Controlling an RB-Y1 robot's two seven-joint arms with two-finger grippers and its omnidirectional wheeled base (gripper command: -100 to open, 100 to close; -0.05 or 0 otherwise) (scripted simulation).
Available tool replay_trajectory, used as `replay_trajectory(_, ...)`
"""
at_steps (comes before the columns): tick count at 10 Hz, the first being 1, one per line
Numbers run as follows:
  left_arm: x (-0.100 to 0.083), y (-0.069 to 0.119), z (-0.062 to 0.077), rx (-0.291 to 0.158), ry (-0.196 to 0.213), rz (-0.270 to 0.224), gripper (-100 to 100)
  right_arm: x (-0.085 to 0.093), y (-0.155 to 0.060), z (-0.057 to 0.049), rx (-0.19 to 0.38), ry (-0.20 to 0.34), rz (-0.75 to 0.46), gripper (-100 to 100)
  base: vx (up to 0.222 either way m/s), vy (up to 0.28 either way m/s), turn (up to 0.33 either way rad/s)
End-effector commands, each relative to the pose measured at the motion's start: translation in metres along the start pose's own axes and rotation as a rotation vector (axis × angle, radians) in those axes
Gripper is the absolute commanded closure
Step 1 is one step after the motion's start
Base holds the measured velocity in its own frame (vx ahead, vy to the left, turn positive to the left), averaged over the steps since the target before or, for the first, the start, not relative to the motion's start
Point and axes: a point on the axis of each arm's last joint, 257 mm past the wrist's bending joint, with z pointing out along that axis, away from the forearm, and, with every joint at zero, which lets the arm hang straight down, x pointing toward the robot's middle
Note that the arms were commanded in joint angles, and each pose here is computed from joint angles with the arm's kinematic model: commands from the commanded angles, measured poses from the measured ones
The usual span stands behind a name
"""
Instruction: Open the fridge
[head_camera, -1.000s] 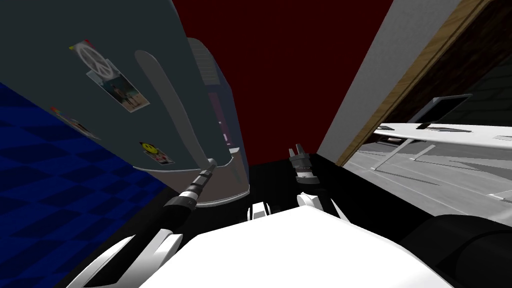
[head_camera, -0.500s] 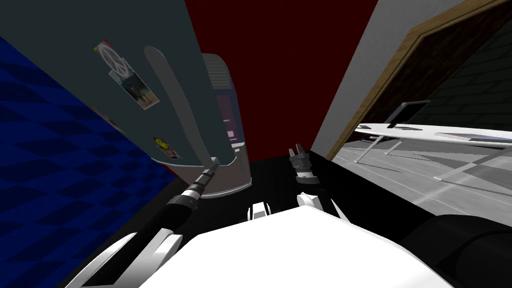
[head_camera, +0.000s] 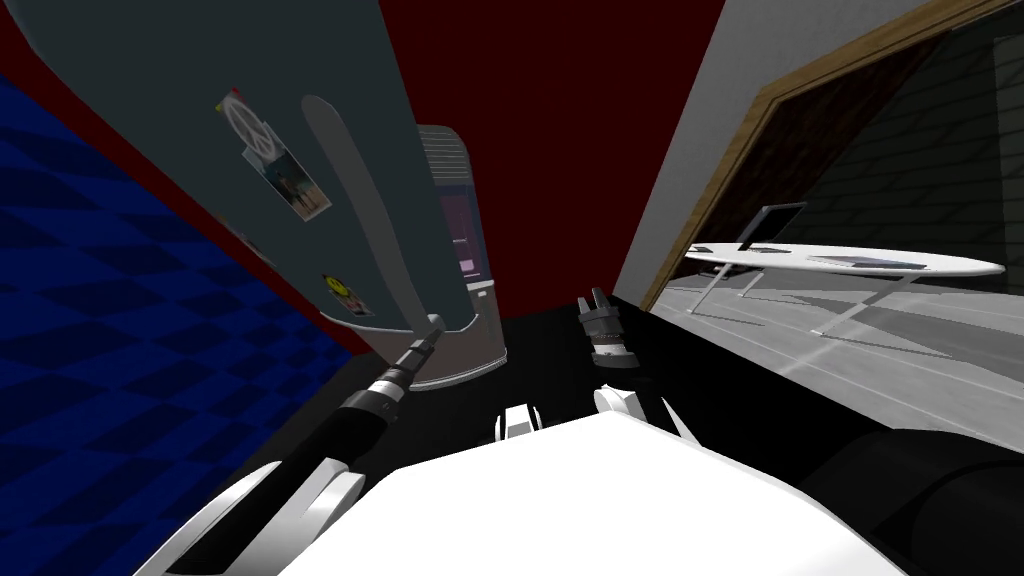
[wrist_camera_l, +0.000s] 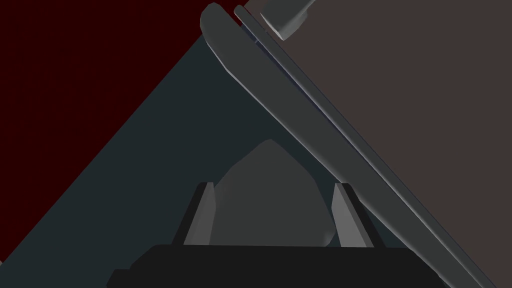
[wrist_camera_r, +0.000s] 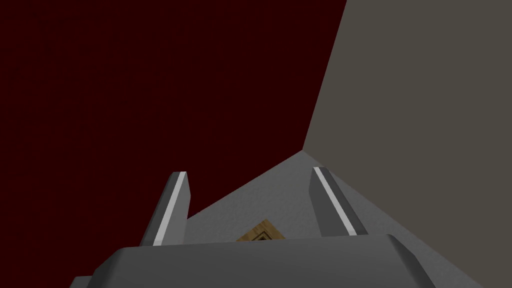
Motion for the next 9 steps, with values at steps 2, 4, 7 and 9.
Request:
replay_trajectory(2,0.005,-0.012,0.002,0.043,0.029,0.01,100,0.0,0.0,0.0,0.0,0.0,0.0,0,-0.237,0.235,-0.108)
replay_trajectory(4,0.013,-0.021,0.002,0.078,0.063,0.014,100,0.0,0.0,0.0,0.0,0.0,0.0,0,-0.18,0.227,-0.101)
replay_trajectory(7,0.021,-0.029,0.001,0.111,0.096,0.018,100,0.0,0.0,0.0,0.0,0.0,0.0,0,-0.213,0.212,-0.096)
replay_trajectory(9,0.025,-0.033,0.001,0.127,0.113,0.019,100,0.0,0.0,0.0,0.0,0.0,0.0,0,-0.165,0.2,-0.079)
